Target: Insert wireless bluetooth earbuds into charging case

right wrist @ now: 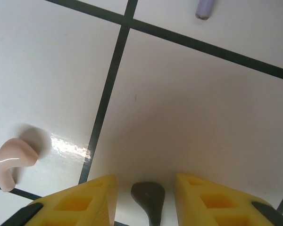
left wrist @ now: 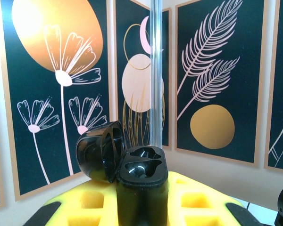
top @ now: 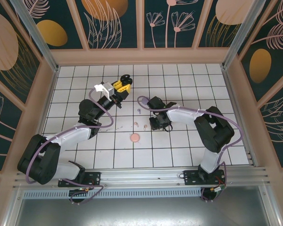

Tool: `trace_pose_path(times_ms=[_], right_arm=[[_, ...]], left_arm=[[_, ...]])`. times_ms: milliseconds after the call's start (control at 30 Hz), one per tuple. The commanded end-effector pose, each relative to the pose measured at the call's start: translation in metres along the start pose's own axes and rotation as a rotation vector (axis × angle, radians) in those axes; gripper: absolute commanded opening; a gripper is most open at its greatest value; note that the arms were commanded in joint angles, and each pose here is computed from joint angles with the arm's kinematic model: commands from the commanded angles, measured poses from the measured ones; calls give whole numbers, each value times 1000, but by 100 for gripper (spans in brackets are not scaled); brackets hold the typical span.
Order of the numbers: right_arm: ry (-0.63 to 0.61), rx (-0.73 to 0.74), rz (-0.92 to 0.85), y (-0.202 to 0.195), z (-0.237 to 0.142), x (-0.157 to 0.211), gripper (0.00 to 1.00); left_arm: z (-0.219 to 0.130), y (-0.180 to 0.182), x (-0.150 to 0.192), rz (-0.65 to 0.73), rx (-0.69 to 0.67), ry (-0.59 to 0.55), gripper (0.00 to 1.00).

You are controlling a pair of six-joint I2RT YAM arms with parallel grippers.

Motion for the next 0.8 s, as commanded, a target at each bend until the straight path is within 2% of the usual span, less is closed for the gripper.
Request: trace_pose_path(times_ms=[0, 300, 467, 600, 767], right_arm=[[41, 26, -16, 0, 4, 7, 34], [37, 17, -9, 0, 3, 9, 22], [5, 8, 4, 0, -7, 6, 19], [-61, 2, 21, 1, -28, -3, 19], [-204, -22, 42, 4, -77, -22, 18]], left_arm=[[3, -3, -14, 38, 16, -45, 0], [3, -4, -15, 37, 16, -45, 0], [3, -4, -15, 38, 18, -47, 0], [3, -5, -17, 55, 26, -52, 0], [3, -9, -18, 103, 51, -49, 0]])
Point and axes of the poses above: each hand's point on the last joint's axis, 136 mm out from that joint toward the fingers, its own z axis out along the fingers, its own y axis along the line the jaws close on, x = y × z, the point moved 10 cm from there along -z, back along the fingers, and after that the axes turned 4 degrees about -z, right-handed, at the moved point
